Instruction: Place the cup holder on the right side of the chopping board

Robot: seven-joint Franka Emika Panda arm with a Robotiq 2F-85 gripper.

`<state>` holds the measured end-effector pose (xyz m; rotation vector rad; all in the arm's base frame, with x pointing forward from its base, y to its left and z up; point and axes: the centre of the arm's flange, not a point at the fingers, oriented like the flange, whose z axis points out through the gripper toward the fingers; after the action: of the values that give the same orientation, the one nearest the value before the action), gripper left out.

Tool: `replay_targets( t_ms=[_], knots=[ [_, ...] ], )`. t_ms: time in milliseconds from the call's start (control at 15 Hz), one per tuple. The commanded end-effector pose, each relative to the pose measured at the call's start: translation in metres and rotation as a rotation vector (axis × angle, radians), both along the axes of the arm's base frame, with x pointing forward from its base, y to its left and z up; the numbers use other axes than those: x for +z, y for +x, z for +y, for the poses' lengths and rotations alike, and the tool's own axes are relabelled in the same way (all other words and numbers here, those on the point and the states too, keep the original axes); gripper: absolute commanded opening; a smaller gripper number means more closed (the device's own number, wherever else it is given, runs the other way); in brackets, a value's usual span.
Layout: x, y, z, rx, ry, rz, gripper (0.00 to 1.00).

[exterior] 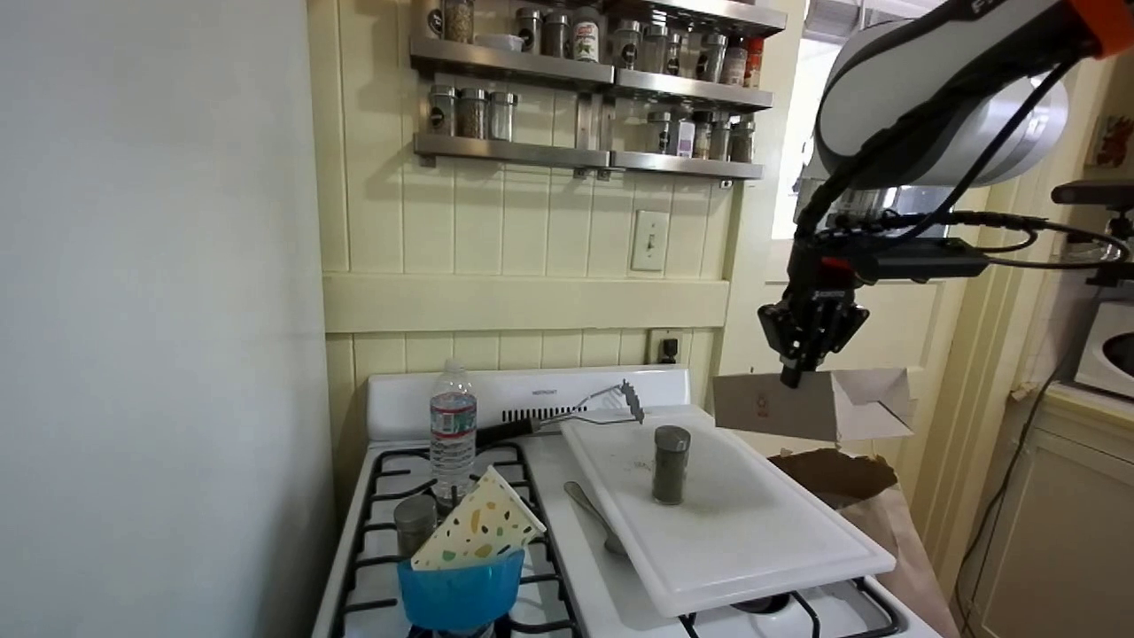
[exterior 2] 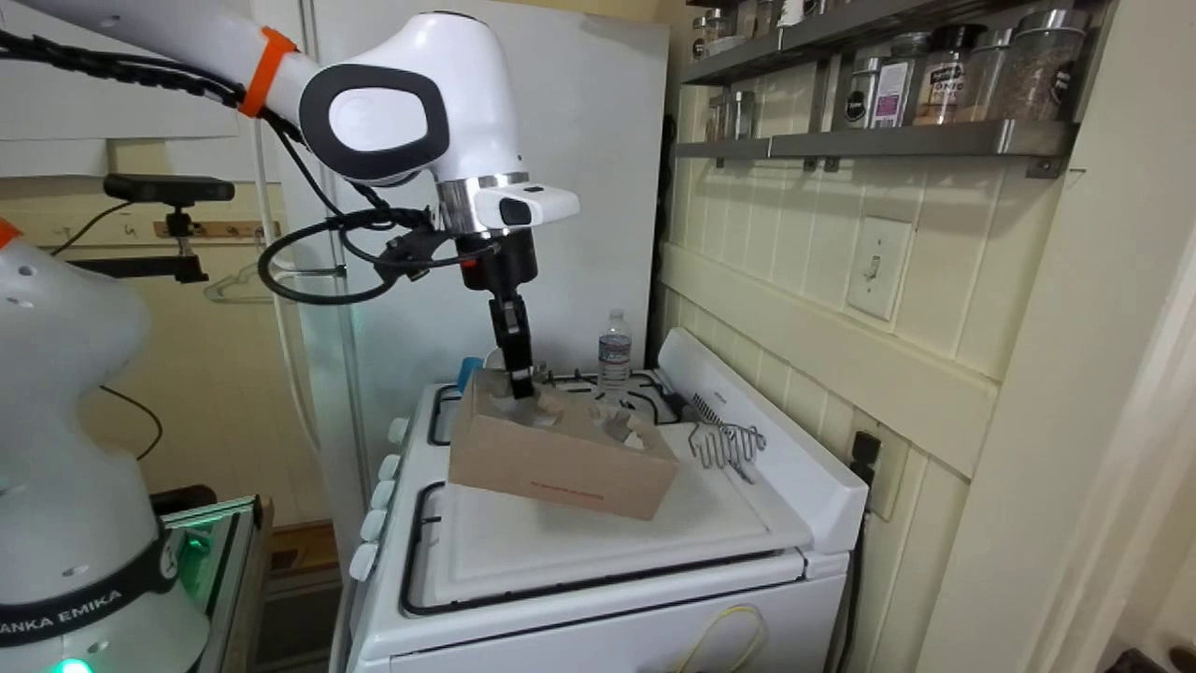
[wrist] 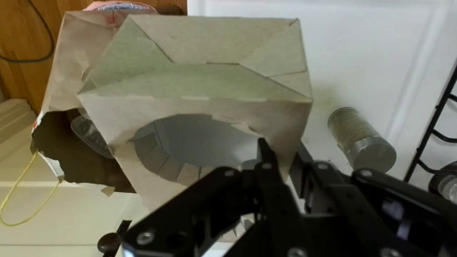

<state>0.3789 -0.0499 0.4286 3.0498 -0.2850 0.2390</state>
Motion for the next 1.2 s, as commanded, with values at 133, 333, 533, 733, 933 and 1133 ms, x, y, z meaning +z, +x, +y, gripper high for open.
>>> replay_targets(
  t_ms=[133,333,533,733,933,1133],
  knots=[
    [-0.023,-0.002,0.034,-0.130,-0.098,-0.068,0.04],
    [-0.024,0.001,0.053,-0.124,-0.167,-0.101,0.04],
    [-0.028,-0.003,0.066,-0.110,-0.193,-0.108,0.04],
    [-0.032,-0.016,0.065,-0.025,-0.140,-0.150,0.04],
    [-0.035,-0.027,0.064,-0.003,-0.102,-0.204,0.04],
    [-0.026,-0.028,0.064,-0.077,-0.089,-0.170,0.04]
  ],
)
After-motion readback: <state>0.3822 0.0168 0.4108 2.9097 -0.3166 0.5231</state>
